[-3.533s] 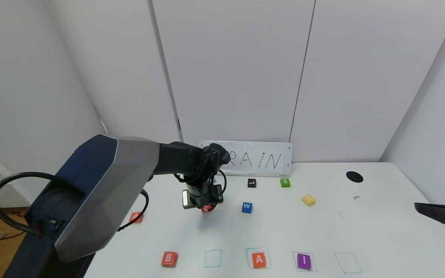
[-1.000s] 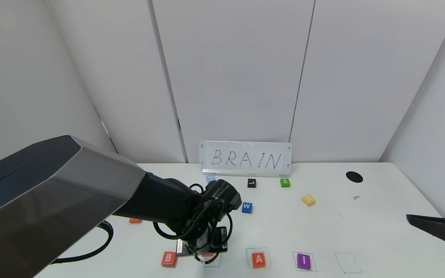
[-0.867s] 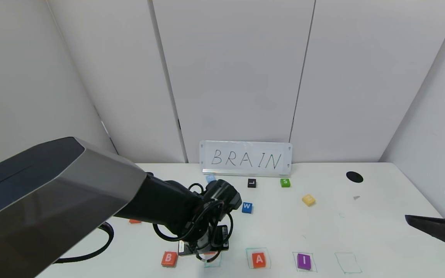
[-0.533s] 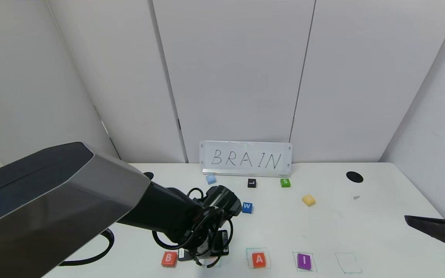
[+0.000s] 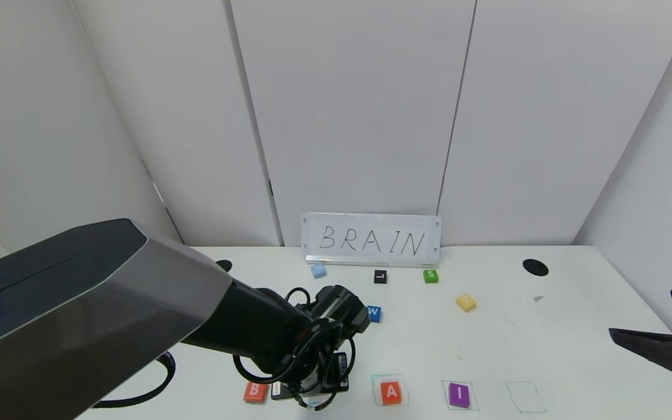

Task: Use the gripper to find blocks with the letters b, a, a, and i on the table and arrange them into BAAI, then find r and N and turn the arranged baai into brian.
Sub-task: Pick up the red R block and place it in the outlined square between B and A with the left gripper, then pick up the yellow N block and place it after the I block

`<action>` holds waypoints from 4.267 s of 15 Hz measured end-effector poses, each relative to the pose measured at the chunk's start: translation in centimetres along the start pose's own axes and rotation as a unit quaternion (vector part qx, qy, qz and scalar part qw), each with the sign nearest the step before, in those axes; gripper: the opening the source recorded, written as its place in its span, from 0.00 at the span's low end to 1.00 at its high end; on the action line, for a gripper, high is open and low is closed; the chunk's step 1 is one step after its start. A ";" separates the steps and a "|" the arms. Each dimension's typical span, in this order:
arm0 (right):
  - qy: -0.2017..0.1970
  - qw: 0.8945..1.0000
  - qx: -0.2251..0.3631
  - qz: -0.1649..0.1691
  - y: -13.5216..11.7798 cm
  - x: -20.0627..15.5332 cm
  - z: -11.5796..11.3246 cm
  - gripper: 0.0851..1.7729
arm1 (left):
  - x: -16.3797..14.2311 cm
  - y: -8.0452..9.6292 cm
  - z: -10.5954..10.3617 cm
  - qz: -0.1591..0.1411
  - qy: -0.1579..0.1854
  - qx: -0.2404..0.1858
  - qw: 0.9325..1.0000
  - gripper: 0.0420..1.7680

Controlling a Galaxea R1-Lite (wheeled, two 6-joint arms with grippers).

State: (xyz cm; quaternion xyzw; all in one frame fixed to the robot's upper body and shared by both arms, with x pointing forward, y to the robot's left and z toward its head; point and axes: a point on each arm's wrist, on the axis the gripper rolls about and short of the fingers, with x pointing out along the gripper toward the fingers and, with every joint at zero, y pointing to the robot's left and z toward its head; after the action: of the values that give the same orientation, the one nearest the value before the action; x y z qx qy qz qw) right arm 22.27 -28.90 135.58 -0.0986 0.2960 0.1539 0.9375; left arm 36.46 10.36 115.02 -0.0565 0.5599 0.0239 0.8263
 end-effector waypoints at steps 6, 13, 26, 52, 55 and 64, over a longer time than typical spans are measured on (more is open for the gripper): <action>0.001 1.000 -0.001 0.001 0.0 0.0 0.0 0.96 | 0.7 0.0 -0.2 0.015 -0.003 0.003 1.000 0.25; 0.002 1.000 -0.003 0.001 0.1 0.1 -0.1 0.96 | 0.6 -0.3 -0.7 0.010 0.004 0.011 1.000 0.25; 0.003 1.000 -0.005 0.004 0.2 0.1 -0.2 0.96 | 0.7 -0.3 -0.9 0.016 0.002 0.014 1.000 0.25; 0.020 1.000 0.007 0.004 0.3 1.4 0.0 0.96 | -13.6 3.6 0.6 -0.085 -0.126 0.136 0.979 0.92; 0.032 0.999 0.015 0.004 0.2 2.0 0.1 0.96 | -15.7 5.3 0.6 -0.090 -0.142 0.154 0.974 0.94; 0.076 0.997 0.026 -0.001 0.1 4.5 0.3 0.96 | -18.1 7.5 0.6 -0.100 -0.168 0.149 0.969 0.96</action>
State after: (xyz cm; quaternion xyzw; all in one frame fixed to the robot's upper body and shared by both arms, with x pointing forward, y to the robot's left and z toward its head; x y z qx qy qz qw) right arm 25.92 -27.67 133.17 -0.0855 0.3703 0.1374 0.9147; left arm 29.52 18.31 131.53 0.0161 0.4017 -0.1336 0.9058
